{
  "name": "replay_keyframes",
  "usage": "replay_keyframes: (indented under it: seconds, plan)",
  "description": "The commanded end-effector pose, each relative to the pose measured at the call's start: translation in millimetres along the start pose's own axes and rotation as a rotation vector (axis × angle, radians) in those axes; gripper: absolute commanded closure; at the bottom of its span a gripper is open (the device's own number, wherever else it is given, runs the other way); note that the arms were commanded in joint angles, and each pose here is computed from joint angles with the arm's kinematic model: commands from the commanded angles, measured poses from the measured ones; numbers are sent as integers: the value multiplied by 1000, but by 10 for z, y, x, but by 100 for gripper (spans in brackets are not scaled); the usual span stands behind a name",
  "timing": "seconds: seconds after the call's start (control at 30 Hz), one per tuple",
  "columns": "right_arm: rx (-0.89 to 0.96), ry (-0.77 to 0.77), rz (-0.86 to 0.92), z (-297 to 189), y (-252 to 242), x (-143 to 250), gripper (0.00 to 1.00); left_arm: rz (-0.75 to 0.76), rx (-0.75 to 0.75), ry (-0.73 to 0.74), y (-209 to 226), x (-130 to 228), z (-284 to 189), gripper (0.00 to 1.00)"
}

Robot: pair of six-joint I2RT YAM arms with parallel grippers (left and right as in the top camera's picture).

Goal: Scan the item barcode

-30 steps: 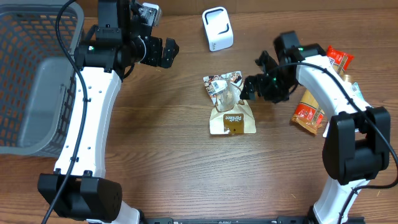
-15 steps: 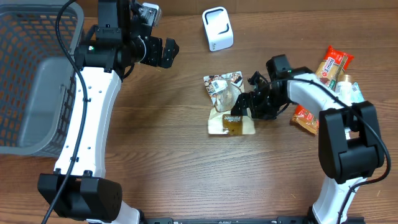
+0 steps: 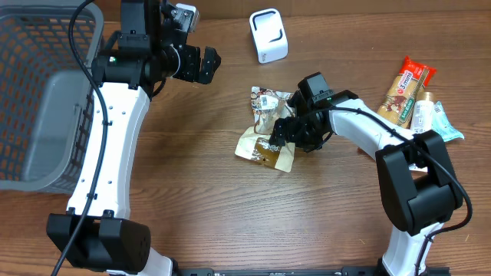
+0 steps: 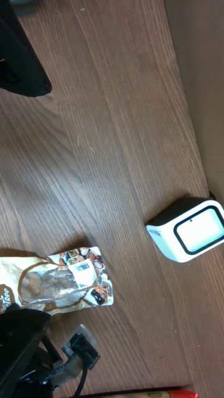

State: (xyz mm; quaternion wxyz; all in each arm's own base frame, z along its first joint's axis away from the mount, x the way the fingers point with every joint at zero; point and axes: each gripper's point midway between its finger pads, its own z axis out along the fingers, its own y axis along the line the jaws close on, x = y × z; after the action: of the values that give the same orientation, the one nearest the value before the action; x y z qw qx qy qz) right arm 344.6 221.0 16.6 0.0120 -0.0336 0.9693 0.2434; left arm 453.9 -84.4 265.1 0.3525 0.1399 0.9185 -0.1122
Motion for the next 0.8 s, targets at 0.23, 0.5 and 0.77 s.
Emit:
replay_keyframes:
  seconds: [0.23, 0.5, 0.77]
  plan:
    - [66, -162, 93, -170, -510, -519, 14, 31, 4, -25, -49, -66, -79, 0]
    - [-75, -166, 51, -42, -516, -655, 15, 31, 3, -25, -49, -66, -79, 0]
    - [-144, -138, 38, -78, -348, -620, 23, 31, 4, -25, -49, -66, -79, 1]
